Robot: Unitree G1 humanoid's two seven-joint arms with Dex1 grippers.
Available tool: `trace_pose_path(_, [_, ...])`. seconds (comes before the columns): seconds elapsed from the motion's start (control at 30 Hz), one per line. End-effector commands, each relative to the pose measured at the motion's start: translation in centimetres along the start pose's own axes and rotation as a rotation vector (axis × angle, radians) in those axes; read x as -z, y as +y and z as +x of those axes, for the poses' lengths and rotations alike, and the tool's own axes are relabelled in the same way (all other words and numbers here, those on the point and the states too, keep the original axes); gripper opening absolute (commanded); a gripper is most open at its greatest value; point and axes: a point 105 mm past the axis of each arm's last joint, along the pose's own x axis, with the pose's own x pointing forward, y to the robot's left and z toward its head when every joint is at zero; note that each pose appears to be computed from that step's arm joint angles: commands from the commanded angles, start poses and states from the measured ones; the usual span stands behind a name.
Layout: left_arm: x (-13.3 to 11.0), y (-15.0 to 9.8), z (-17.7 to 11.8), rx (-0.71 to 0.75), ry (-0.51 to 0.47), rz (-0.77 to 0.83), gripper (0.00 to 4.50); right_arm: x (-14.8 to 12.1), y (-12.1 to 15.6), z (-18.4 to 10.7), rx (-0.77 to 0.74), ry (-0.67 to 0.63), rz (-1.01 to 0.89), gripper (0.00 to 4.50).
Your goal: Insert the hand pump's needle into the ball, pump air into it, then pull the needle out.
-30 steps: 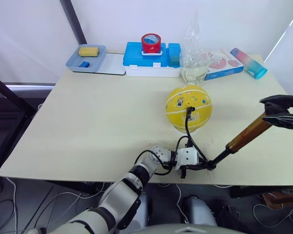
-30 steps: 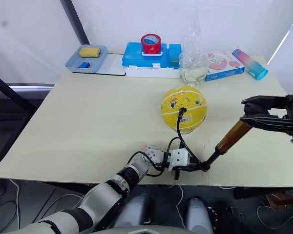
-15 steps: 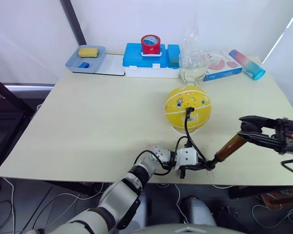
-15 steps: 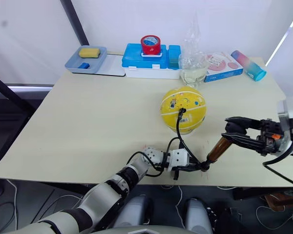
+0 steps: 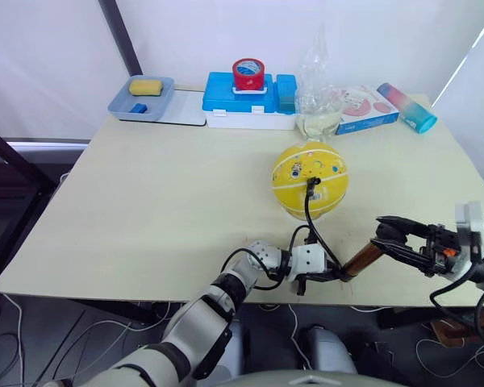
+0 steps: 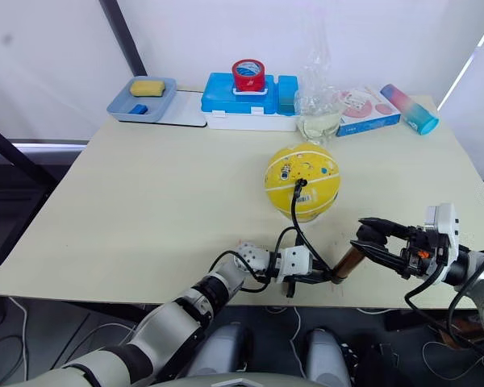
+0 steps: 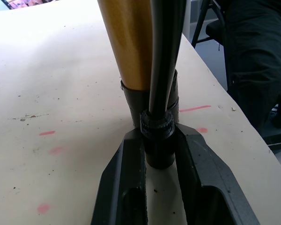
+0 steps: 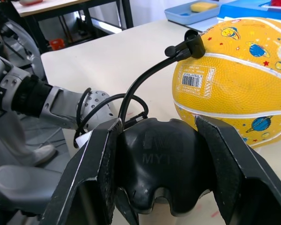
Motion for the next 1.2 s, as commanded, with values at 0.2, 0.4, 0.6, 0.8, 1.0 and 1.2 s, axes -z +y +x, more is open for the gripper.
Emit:
trace_pose_path(0.2, [4.4,-2.9,-1.3,0.098,0.171,-0.093,0.38,-10.9,0.1,-2.2,-0.006,-0.229,-0.085,2.0])
trace_pose_path(0.4, [4.3,-2.9,-1.3,0.102,0.17,-0.093,0.38,-14.1,0.9,-3.0,-0.025,-0.259,-0.105,2.0])
trace_pose_path(0.6, [4.2,-2.9,-1.2,0.104,0.169,-0.092,0.38,-11.6,0.9,-2.1,-0.023,-0.174,-0.097,2.0])
trace_pose_path(0.8, [4.2,-2.9,-1.1,0.099,0.168,-0.094,0.38,-6.1,0.7,-1.3,-0.016,-0.032,-0.066,2.0])
trace_pose_path(1.0, [4.2,-2.9,-1.0,0.097,0.165,-0.095,0.38,0.1,0.5,-0.9,0.012,0.06,-0.028,2.0])
trace_pose_path(1.2, [4.3,-2.9,-1.1,0.09,0.166,-0.097,0.38,2.3,0.4,-1.4,0.022,0.097,-0.085,2.0])
